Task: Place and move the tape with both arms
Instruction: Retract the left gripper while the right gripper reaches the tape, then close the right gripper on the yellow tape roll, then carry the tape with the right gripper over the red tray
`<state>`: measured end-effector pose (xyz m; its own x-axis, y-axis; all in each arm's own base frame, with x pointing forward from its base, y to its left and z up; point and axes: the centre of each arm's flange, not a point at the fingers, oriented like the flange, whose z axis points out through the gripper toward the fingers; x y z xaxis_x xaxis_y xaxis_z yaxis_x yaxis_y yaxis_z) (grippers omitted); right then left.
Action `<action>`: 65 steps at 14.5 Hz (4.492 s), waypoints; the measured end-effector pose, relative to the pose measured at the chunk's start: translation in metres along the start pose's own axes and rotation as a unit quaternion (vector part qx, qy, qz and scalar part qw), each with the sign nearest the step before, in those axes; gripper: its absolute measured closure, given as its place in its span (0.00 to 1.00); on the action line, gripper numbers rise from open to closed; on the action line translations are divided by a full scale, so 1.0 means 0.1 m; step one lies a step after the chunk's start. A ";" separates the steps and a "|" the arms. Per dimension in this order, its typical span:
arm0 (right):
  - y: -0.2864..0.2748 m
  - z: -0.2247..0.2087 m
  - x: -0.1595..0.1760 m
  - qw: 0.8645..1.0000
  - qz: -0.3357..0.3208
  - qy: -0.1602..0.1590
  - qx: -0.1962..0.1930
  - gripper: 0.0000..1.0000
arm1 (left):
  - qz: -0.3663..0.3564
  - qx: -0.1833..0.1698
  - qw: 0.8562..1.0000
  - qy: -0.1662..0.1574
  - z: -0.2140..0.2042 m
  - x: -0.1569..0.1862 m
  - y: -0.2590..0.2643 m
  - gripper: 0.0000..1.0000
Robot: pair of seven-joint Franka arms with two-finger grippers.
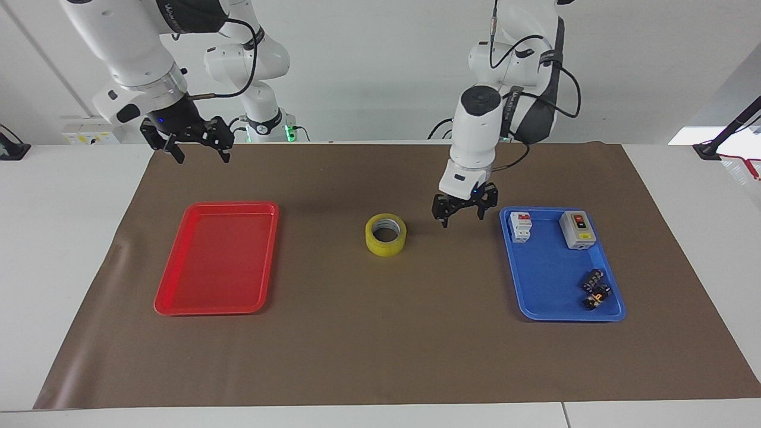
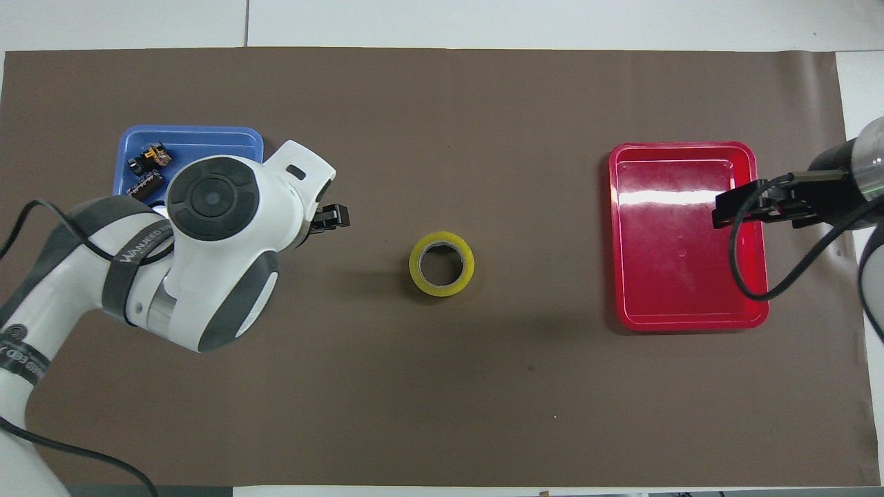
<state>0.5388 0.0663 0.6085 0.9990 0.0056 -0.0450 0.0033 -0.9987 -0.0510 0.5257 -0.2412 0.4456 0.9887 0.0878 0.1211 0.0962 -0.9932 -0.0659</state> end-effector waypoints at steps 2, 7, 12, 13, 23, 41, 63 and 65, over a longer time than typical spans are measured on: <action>-0.57 0.25 0.02 1.000 -0.014 0.004 -0.001 0.00 | 0.006 -0.009 1.000 -0.004 -0.13 0.18 -0.45 0.00; -2.01 1.22 0.17 0.999 -0.039 0.026 -0.001 0.00 | 0.014 -0.028 0.999 -0.013 -0.48 0.46 -1.46 0.00; -2.61 1.99 -0.05 0.996 -0.087 0.030 -0.003 0.00 | 0.002 -0.042 0.999 -0.020 -0.88 0.65 -2.09 0.00; -2.67 2.13 -0.12 0.995 -0.095 0.028 -0.004 0.00 | 0.002 -0.043 0.999 -0.023 -0.97 0.67 -2.20 0.00; -2.74 3.18 -0.17 0.990 -0.134 0.035 -0.010 0.00 | 0.014 -0.043 0.997 -0.065 -1.18 0.68 -2.46 0.00; -2.72 3.23 -0.19 0.990 -0.137 0.037 -0.010 0.78 | 0.053 -0.044 0.994 -0.081 -1.32 0.60 -2.17 0.00; 1.20 2.25 0.65 0.980 -0.195 0.020 -0.022 0.78 | 0.053 -0.044 0.994 -0.088 -1.31 0.58 -2.18 0.00; 1.17 2.40 0.61 0.979 -0.199 0.029 -0.027 0.78 | 0.053 -0.044 0.994 -0.088 -1.31 0.58 -2.18 0.00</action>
<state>0.5889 -0.0385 0.3605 0.9190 0.3936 0.0240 0.3937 -0.9192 0.0001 0.5474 -0.0300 0.5972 0.9983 -0.0134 -0.0566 -0.0124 -0.9998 0.0183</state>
